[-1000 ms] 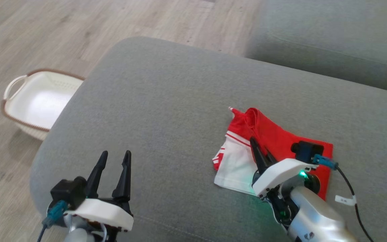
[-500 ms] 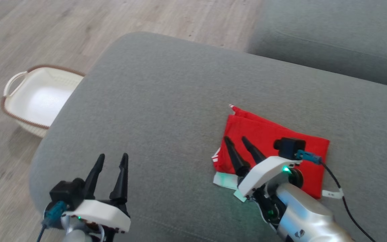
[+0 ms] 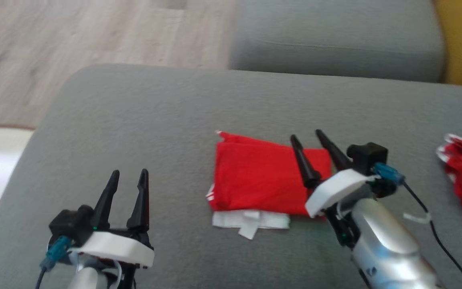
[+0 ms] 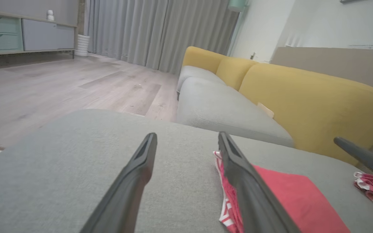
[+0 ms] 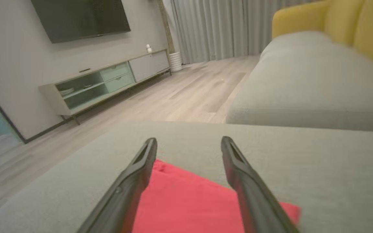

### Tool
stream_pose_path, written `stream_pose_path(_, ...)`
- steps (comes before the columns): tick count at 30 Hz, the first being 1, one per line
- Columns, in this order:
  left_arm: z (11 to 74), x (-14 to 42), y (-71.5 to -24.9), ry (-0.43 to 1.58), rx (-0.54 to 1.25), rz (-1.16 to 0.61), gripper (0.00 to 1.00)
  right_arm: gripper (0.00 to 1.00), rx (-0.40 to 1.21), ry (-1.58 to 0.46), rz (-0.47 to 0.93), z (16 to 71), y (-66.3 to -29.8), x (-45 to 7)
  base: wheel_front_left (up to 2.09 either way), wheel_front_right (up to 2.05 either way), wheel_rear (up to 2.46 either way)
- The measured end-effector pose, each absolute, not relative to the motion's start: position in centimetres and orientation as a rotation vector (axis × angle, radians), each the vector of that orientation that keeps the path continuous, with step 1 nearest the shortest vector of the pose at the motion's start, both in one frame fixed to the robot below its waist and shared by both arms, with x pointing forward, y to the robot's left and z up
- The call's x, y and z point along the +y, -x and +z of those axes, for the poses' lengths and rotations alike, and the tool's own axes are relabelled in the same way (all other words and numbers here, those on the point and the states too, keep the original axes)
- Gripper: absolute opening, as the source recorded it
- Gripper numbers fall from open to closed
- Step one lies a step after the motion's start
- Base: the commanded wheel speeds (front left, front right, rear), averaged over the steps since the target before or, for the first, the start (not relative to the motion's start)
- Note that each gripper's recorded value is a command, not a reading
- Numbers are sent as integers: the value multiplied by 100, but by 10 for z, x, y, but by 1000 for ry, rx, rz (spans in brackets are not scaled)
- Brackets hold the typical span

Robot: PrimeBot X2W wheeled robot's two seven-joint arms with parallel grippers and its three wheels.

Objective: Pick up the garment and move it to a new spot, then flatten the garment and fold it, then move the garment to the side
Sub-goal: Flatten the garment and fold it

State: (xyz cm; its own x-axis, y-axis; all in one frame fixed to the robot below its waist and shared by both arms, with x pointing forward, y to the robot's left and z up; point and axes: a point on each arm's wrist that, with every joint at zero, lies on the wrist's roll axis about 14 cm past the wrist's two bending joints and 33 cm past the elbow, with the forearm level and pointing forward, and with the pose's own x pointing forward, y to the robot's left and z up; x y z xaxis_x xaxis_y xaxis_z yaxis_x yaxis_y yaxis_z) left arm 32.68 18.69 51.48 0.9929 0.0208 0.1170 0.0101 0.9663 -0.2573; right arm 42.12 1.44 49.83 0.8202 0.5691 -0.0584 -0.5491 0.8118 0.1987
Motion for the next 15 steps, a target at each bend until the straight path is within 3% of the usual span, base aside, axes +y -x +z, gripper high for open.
stream_pose_path(8, 532, 158, -347, 265, -155, -74, 100, 100, 37, -65, 391, 493, -404, -69, 0, 0, 0)
stream_pose_path(15, 540, 146, -358, 271, -170, -104, 100, 100, -40, -113, 230, 508, -393, -123, 0, 0, 0)
